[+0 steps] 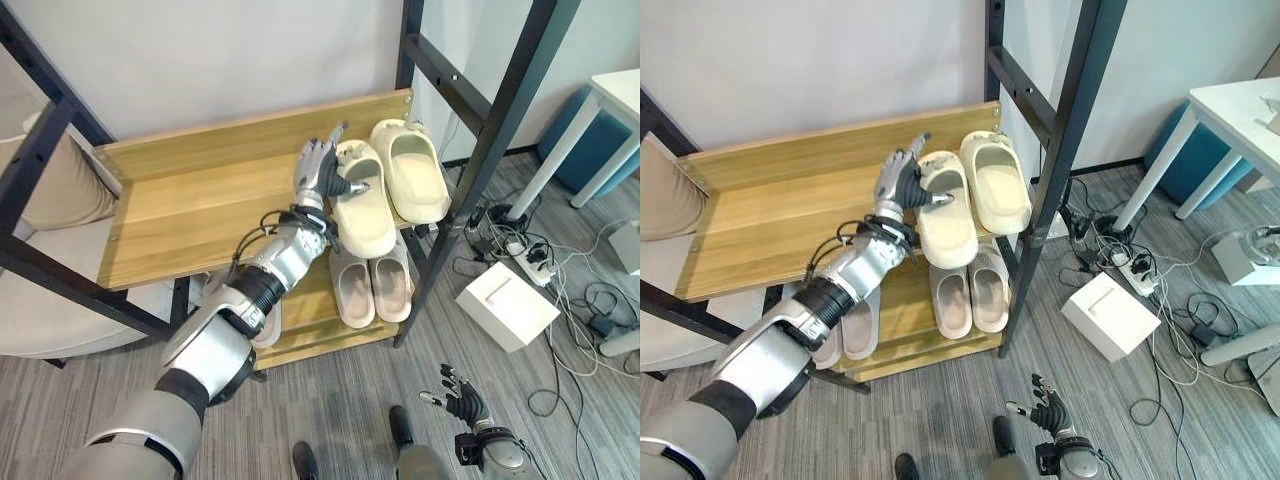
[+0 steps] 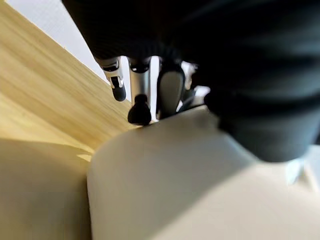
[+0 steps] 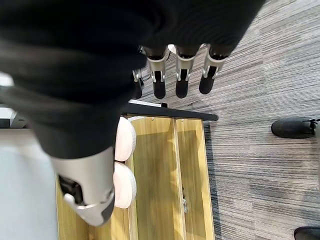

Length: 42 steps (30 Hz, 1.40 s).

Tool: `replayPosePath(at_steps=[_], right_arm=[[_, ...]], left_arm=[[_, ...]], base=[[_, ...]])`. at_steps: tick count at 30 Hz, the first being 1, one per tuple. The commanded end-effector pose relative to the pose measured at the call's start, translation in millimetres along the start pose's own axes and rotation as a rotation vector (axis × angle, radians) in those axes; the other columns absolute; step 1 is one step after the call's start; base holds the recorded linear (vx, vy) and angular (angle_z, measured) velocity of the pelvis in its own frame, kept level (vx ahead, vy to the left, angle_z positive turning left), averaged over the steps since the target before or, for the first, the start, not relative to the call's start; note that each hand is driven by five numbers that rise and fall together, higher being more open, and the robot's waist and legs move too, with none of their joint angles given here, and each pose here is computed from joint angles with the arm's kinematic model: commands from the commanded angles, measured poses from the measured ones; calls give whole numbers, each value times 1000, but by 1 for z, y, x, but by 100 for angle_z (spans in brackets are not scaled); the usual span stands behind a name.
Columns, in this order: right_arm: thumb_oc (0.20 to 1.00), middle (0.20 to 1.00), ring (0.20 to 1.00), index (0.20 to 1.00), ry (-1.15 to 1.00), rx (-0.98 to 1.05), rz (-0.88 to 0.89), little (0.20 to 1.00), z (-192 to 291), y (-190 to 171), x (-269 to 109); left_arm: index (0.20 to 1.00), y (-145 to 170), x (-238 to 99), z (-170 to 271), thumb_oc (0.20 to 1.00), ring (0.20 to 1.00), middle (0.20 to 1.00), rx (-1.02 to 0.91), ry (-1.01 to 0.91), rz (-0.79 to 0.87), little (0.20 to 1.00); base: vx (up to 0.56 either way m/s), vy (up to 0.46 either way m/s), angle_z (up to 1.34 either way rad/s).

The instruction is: Arrange the slippers neatly on the shoe rack.

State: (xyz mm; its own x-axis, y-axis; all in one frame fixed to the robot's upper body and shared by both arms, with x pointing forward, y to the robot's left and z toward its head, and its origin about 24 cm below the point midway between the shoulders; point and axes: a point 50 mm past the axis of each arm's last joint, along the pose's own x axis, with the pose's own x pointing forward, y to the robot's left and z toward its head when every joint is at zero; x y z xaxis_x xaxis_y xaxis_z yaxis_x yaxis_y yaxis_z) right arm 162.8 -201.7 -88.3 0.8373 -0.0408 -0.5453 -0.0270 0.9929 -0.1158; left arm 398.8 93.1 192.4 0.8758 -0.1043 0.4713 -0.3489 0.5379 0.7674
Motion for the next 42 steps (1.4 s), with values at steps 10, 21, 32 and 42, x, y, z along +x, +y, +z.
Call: replayPosePath(at_steps=[10,21,32,42], right_arm=[[1000,1000,1000,1000,-132,13,16,1000,24,-1,2],[1000,1000,1000,1000,-88,64,44,1000,18,12,4],[1000,1000,1000,1000,8,125,95,1000,-1,26,1],[1000,1000,1000,1000,-8,84,154,1000,11,33,13]], left_arm=[[1000,55,37,5,1000,1000,1000,128,-35,162,1000],[1000,41,5,48,1000,1000,1000,-492,-162,122,1000],[1000,60,-96,76,1000,1000,1000,-1481,-486,-256,1000],[1000,-36,-204,36,1000,1000,1000,-1521,-56,-980,1000]], base=[[3,-3,-5],[8,11,10],[-5,24,11],[5,31,4]])
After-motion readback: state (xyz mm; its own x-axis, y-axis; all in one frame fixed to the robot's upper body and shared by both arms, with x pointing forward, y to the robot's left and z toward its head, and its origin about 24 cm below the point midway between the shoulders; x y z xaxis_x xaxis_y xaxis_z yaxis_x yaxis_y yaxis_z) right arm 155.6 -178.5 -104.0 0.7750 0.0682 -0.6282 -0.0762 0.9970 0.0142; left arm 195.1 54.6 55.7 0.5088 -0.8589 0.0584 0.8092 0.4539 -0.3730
